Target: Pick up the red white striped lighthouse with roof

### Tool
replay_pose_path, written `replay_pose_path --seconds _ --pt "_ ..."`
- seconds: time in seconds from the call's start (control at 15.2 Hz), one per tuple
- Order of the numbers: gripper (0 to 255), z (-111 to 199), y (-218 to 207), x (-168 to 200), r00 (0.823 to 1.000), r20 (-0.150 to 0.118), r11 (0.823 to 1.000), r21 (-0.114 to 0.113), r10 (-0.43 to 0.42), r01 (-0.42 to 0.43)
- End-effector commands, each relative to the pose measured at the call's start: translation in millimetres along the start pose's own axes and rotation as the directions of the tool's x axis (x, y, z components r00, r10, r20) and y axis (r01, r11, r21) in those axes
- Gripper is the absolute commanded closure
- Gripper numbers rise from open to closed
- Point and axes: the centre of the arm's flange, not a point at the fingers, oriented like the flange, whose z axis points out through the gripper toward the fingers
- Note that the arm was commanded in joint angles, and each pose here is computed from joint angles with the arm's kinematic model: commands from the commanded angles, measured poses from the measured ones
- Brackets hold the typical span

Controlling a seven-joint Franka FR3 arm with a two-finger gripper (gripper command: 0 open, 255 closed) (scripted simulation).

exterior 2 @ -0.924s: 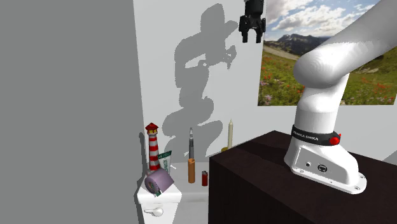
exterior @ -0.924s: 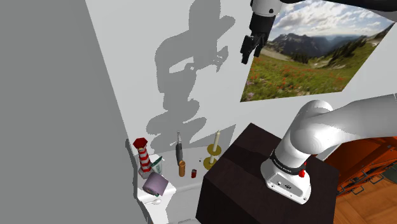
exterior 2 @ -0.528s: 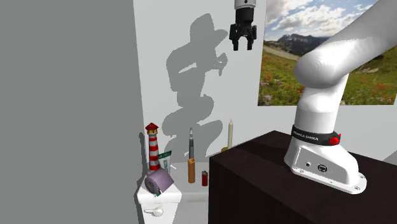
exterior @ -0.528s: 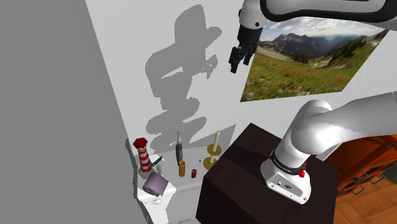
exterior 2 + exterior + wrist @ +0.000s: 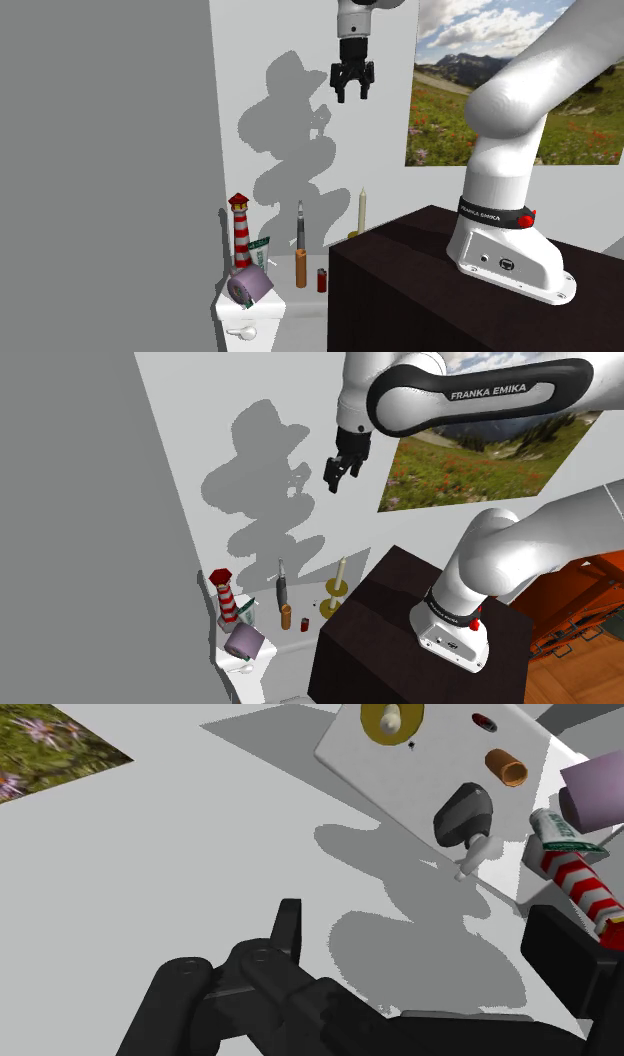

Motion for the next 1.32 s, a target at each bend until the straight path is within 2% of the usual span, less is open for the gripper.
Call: replay_pose_path --seconds 0.0,1.25 --pt "0 15 -22 6 1.000 -0.014 1.000 -0.010 -0.007 0.007" --pt "0 161 -224 72 0.989 -0.126 0.991 -0.116 -0.079 0.064"
